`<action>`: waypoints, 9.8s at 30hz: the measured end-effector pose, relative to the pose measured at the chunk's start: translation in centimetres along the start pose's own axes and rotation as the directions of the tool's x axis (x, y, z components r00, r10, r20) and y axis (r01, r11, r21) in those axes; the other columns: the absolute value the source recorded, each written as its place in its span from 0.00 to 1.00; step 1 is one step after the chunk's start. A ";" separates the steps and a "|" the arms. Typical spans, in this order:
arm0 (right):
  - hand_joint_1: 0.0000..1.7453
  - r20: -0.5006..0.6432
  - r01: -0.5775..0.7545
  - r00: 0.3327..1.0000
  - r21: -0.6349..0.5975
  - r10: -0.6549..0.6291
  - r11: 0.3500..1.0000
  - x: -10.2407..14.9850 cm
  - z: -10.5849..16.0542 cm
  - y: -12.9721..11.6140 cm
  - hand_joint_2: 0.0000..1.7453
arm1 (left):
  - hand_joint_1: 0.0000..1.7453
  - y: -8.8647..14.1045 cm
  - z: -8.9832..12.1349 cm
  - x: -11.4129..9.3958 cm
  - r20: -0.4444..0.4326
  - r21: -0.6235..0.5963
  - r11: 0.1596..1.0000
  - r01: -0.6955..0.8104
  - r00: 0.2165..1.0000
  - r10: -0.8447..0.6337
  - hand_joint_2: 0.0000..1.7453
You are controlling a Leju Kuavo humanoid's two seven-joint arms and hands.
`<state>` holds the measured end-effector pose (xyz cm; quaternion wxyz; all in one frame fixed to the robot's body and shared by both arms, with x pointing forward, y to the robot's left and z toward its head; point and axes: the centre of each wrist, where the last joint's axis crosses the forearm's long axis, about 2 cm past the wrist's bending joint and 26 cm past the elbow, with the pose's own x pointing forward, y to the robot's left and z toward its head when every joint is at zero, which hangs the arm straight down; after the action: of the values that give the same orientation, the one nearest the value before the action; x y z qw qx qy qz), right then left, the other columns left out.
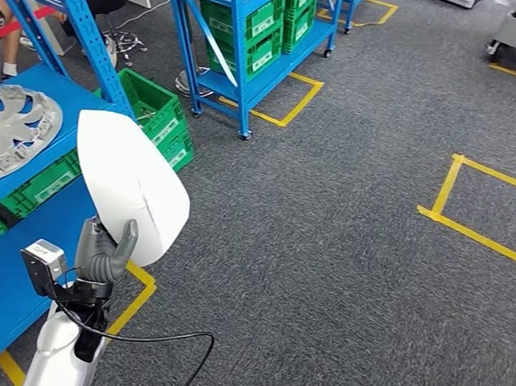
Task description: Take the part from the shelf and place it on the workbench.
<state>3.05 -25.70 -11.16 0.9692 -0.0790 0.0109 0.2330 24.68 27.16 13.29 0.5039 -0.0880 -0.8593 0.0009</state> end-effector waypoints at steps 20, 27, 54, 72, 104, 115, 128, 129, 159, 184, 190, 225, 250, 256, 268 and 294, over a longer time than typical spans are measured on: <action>0.00 -0.019 0.014 1.000 0.002 -0.014 1.000 -0.3 0.0 0.2 0.00 | 1.00 -1.1 -0.4 -0.1 -0.012 0.007 0.999 0.034 0.999 -0.034 1.00; 0.00 -0.020 0.019 1.000 0.017 -0.019 1.000 -0.2 0.0 0.4 0.00 | 1.00 -1.8 -0.9 0.1 0.016 0.004 0.997 0.076 0.997 -0.077 1.00; 0.00 0.014 0.044 0.999 0.015 -0.044 0.999 0.3 0.2 0.9 0.00 | 1.00 -2.9 -1.8 0.6 0.078 0.002 1.000 0.007 0.997 -0.007 1.00; 0.00 -0.016 0.179 0.984 -0.014 -0.179 0.984 -0.2 0.1 0.8 0.00 | 1.00 -3.0 -1.7 0.9 0.073 0.034 0.998 0.048 0.996 -0.050 1.00; 0.00 -0.054 0.107 0.993 -0.003 -0.107 0.994 -0.6 0.0 0.5 0.00 | 1.00 -2.7 -1.4 0.2 -0.135 0.251 0.965 0.080 0.990 -0.047 1.00; 0.00 -0.025 0.106 0.994 -0.026 -0.106 0.994 -0.2 0.0 0.3 0.00 | 1.00 -2.4 -1.0 -0.4 -0.153 0.267 0.962 0.052 0.988 -0.011 1.00; 0.00 -0.010 0.096 0.995 -0.045 -0.097 0.994 -0.3 0.0 0.2 0.00 | 1.00 -2.0 -0.7 -0.5 -0.104 0.213 0.977 0.023 0.995 -0.001 1.00; 0.00 -0.007 0.095 0.995 -0.047 -0.096 0.994 -0.3 0.0 0.2 0.00 | 1.00 -1.9 -0.7 -0.5 -0.105 0.216 0.976 0.024 0.994 -0.001 1.00; 0.00 -0.086 0.080 0.994 0.071 -0.073 0.994 -0.1 0.1 0.8 0.00 | 1.00 -1.7 -1.4 -0.6 -0.113 0.199 0.976 0.082 0.992 -0.060 1.00; 0.00 -0.099 0.049 0.994 0.088 -0.040 0.995 -0.9 0.1 1.2 0.00 | 1.00 -1.8 -1.6 -0.8 -0.099 0.123 0.988 0.088 0.992 -0.076 1.00; 0.00 -0.108 0.046 0.994 0.093 -0.036 0.995 -1.4 0.0 1.5 0.00 | 1.00 -1.7 -1.1 -1.0 -0.114 0.122 0.988 0.093 0.990 -0.079 1.00; 0.00 -0.080 0.004 0.997 0.095 0.004 0.996 -0.9 -0.1 0.6 0.00 | 1.00 1.3 -5.7 -1.8 -0.124 -0.244 0.549 0.799 0.536 -0.835 1.00; 0.00 -0.029 -0.108 0.993 0.091 0.111 0.990 0.0 -0.1 -0.3 0.00 | 0.00 0.5 -11.5 -7.4 0.185 -0.588 -0.097 0.803 0.017 -0.983 1.00; 0.00 -0.037 -0.110 0.993 0.094 0.114 0.990 0.0 -0.1 -0.3 0.00 | 0.00 -0.1 -11.2 -7.7 0.170 -0.583 -0.047 0.811 0.065 -0.983 1.00; 0.00 -0.036 -0.096 0.994 0.098 0.100 0.991 -0.2 -0.1 -0.2 0.00 | 0.00 -1.6 -11.0 -7.0 0.010 -0.564 0.429 0.706 0.525 -0.851 0.00; 0.00 -0.057 0.016 0.998 0.086 -0.011 0.996 -0.8 -0.1 0.4 0.00 | 0.00 25.8 -1.7 9.4 0.121 0.861 0.469 0.198 0.815 -0.567 0.00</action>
<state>2.16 -25.73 -11.25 0.9726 -0.0437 0.0477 0.2235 25.52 53.84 19.92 0.2890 0.3565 -0.8366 0.2992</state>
